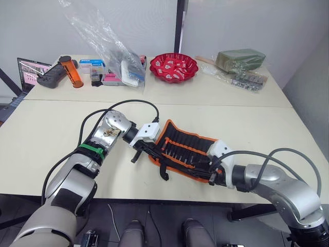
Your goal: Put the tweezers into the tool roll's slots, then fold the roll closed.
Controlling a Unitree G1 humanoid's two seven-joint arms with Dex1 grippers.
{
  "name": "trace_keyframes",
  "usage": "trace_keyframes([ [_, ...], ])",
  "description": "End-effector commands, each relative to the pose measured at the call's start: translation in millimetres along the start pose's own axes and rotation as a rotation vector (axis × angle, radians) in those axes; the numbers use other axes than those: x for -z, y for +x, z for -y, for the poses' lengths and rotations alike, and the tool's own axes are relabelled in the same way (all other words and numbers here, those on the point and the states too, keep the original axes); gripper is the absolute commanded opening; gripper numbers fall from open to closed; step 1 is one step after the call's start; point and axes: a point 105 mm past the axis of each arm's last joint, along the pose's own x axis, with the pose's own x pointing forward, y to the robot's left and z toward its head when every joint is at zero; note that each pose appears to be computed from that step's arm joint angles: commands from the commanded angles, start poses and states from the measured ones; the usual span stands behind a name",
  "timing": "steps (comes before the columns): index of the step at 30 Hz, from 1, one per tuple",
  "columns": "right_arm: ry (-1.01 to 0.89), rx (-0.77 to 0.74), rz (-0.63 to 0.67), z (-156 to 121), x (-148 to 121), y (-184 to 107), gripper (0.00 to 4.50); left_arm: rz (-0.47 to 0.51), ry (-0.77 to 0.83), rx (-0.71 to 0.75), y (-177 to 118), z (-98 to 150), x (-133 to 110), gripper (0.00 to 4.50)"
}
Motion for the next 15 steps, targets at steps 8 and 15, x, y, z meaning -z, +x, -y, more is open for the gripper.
trace_keyframes([
  [8, 0.027, -0.007, 0.064, -9.8, -2.7, -12.2, 1.92, 0.032, 0.012, -0.026, -2.5, 0.6, -1.8, 0.0],
  [15, 0.049, 0.058, 0.082, 5.8, -0.6, -13.2, 0.05, 0.047, 0.06, -0.086, -3.1, -9.8, -6.8, 0.0],
])
